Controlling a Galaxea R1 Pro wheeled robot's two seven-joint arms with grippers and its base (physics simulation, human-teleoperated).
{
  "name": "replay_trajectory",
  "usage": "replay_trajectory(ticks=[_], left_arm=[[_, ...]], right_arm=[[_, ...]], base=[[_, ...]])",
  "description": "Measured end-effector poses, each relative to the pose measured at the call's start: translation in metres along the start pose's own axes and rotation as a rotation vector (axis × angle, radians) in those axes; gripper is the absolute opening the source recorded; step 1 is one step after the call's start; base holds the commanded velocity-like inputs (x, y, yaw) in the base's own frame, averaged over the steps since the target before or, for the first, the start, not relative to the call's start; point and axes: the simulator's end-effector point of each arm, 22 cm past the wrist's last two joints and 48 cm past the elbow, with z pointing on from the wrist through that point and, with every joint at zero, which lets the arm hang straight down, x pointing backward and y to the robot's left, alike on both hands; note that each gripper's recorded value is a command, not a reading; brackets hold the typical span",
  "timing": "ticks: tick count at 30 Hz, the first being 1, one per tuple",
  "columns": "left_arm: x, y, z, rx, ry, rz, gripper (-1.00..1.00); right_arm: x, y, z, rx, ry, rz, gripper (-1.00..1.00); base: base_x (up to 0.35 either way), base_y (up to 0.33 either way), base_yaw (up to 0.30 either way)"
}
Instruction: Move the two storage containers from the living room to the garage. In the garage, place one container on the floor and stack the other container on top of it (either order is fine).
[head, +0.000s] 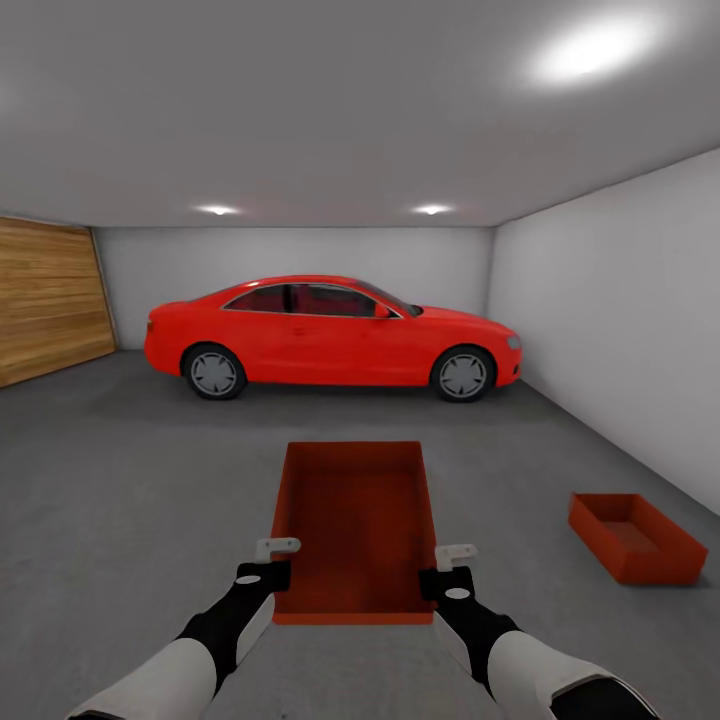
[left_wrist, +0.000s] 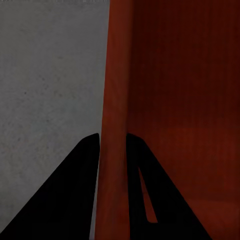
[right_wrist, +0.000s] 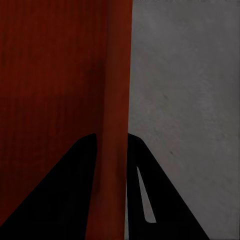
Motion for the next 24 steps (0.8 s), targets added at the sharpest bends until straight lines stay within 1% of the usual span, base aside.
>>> replay_trajectory(ticks=[24], left_arm=[[-0.0005, 0.0000, -0.0001, -0.001, 0.000, 0.002, -1.00]], right_arm=[[0.0001, 0.0000, 0.0000, 0.000, 0.001, 0.001, -1.00]], base=[[0.321, 0.091, 0.000]])
